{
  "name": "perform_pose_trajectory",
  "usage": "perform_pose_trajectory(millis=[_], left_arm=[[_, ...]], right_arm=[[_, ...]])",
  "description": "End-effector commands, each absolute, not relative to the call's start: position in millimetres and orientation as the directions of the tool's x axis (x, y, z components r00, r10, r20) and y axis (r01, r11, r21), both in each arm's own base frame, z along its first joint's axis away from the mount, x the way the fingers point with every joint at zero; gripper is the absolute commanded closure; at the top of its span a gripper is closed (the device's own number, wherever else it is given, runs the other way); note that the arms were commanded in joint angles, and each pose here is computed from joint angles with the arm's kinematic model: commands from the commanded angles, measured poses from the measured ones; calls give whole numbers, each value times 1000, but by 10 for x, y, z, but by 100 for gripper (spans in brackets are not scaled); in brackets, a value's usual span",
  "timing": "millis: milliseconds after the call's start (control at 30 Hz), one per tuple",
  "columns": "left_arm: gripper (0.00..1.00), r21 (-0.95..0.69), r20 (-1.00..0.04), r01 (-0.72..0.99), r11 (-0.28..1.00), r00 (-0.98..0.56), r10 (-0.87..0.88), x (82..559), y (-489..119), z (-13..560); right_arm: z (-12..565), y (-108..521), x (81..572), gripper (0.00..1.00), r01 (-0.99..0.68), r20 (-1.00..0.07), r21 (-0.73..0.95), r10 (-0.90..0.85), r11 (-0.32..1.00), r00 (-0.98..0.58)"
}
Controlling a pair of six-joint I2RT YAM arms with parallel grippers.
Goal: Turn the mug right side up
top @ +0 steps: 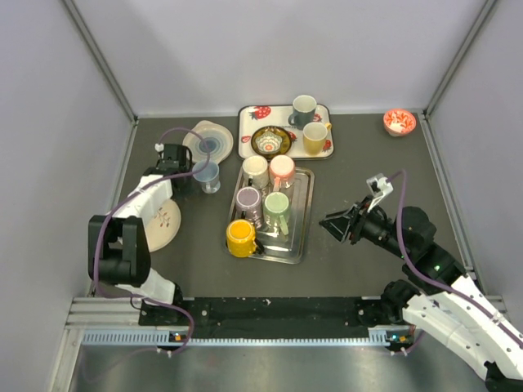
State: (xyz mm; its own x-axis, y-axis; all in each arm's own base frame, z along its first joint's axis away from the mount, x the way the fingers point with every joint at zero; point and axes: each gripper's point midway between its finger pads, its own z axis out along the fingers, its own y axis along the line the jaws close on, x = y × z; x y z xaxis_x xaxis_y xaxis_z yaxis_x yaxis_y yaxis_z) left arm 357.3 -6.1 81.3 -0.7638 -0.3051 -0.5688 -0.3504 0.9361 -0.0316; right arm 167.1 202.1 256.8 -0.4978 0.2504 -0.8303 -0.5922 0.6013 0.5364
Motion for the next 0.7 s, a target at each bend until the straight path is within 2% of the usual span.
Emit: perform_pose_trajectory(millis=[0,133,200,233,267,367,400,600,633,667], left_arm=[[100,-49,-623,-354,934,-720,-306,3785,-11,1005],[100,-44,-615,-357,933,-726,-307,3752,6,970],[96,-41,-610,-359,933,-730,-308,3734,17,961],[92,-43,-613,-360,932,-727,-309,3740,22,980],[82,-40,-616,-363,931,-725,-309,3741,33,991],[68,-33,-620,-371,928,-721,-311,3724,58,1032],[61,-36,-625,-378,925,-714,-316,3718,67,1061],[44,-28,-639,-402,915,-697,-326,3620,122,1231],[38,-30,-646,-406,913,-689,-328,3621,126,1325],[35,-16,-627,-416,909,-705,-333,3517,139,1351]], right_arm=[[2576,2014,1709,55,-597,-844,516,243,615,-479],[2569,2022,1717,55,-596,-843,515,239,616,-481],[2569,2024,1714,55,-596,-842,516,239,614,-483],[2573,2021,1710,55,-597,-843,516,240,614,-482],[2576,2019,1708,55,-598,-843,516,241,613,-481],[2562,2014,1704,55,-596,-842,517,242,615,-482],[2563,2014,1704,55,-595,-841,519,243,614,-483],[2574,2017,1696,55,-599,-842,518,241,611,-483],[2577,2016,1701,55,-598,-842,518,241,612,-482],[2574,2017,1703,55,-597,-842,518,241,612,-483]])
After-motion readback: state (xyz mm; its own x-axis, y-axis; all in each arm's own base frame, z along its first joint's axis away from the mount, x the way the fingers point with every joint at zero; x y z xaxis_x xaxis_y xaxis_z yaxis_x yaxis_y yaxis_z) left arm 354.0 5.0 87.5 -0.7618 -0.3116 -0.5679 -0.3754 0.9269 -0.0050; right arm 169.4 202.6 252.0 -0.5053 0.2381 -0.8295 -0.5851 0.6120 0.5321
